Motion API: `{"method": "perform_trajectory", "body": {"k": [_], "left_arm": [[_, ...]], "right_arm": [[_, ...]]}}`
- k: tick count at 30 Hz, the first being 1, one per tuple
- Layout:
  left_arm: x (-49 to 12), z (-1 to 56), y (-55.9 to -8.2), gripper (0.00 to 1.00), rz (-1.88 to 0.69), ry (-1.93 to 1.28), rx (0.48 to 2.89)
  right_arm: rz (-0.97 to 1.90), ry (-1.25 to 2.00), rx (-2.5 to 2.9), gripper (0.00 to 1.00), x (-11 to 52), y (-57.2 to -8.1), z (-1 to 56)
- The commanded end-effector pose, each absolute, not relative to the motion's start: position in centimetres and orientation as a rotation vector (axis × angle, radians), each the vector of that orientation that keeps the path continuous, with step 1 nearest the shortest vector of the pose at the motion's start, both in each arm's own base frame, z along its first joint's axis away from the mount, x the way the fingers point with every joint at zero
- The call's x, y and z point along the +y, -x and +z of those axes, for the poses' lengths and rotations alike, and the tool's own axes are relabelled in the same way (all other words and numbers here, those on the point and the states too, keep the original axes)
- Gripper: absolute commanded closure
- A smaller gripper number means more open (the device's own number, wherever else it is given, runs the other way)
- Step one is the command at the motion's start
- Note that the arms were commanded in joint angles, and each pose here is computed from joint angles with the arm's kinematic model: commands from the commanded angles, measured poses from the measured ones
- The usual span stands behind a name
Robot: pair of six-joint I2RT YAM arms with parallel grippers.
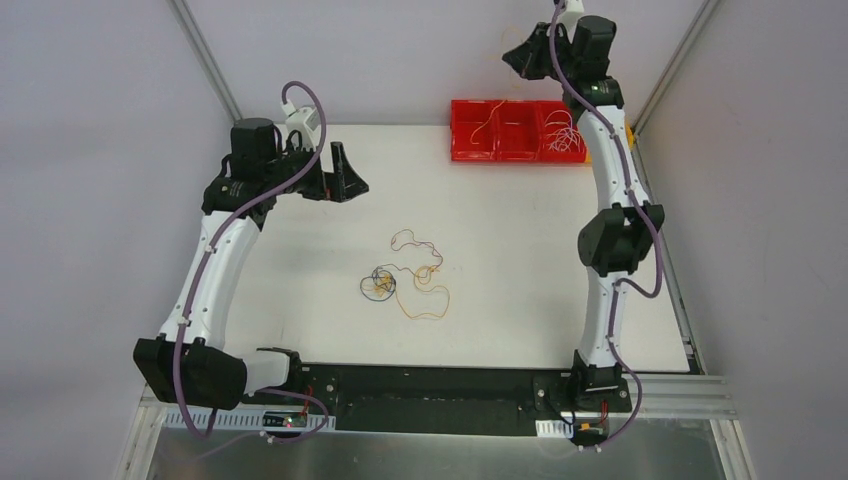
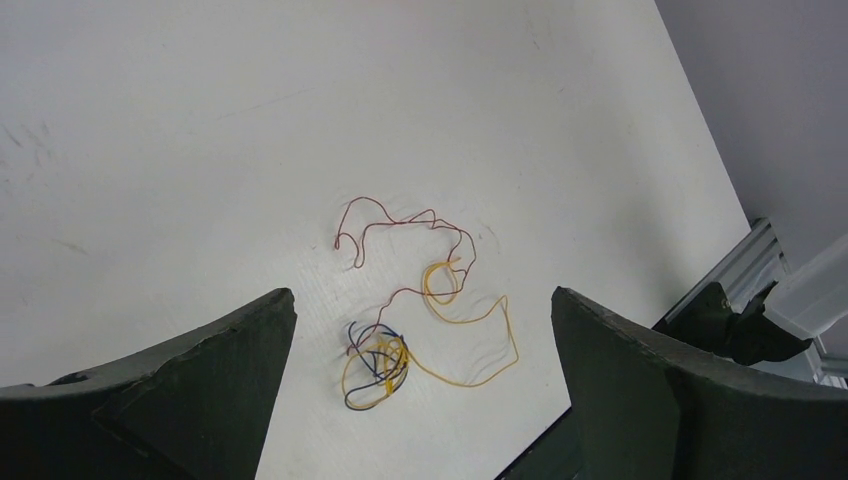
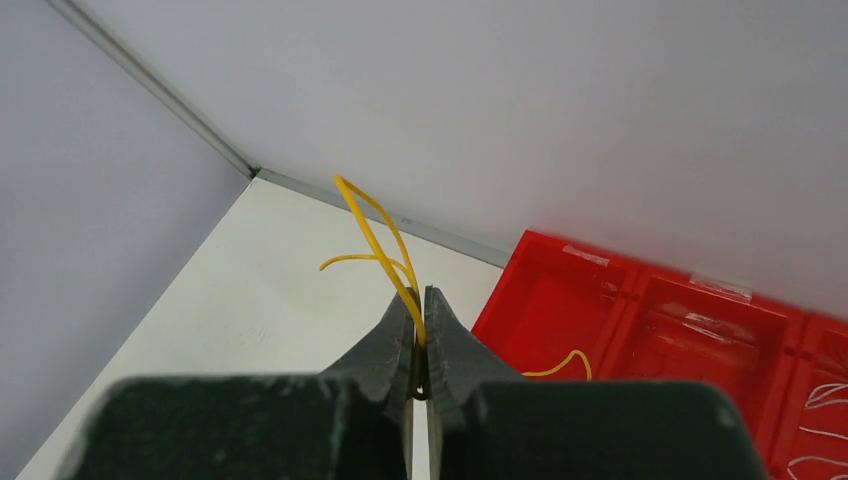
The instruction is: Untangle the cables
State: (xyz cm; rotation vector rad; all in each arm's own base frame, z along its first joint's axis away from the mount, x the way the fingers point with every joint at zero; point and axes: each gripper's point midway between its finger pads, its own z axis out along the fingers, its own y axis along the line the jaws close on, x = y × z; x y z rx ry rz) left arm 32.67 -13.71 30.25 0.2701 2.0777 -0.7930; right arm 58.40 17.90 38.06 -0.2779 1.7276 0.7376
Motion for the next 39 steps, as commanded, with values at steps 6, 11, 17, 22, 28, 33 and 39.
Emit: {"method": "perform_trajectory", "body": {"k": [6, 11, 17, 22, 28, 33, 39], "left_arm": [[-12.9, 26.9, -33.0, 0.01, -0.740, -0.272, 2.133], [-12.4, 25.9, -33.1, 0.01, -0.729, -0.268, 2.153], [-12.1, 25.4, -33.4, 0.01, -0.727, -0.259, 2.168], [-11.8, 25.3, -33.3, 0.01, -0.733, -0.253, 2.167], [-11.5, 25.0, -33.3, 0.01, -0.734, -0.247, 2.171], [-11.6, 25.0, -33.4, 0.01, -0.751, -0.245, 2.174], [-11.5, 24.9, -33.4, 0.01, -0.747, -0.243, 2.175]], "right_arm": [[0.698, 0.198, 1.541, 1.00, 19.1, -65.4, 35.9], [0.705, 0.177, 1.498, 1.00, 19.8, -67.6, 33.7], [0.678, 0.190, 1.401, 1.00, 21.3, -68.6, 33.6], [0.563, 0.172, 1.231, 1.00, 20.9, -69.3, 37.6], [0.557, 0.182, 1.157, 1.00, 20.7, -68.2, 40.4], [0.559, 0.199, 1.162, 1.00, 21.2, -68.0, 40.1], [0.582, 0.221, 1.256, 1.00, 22.6, -68.9, 35.3]]}}
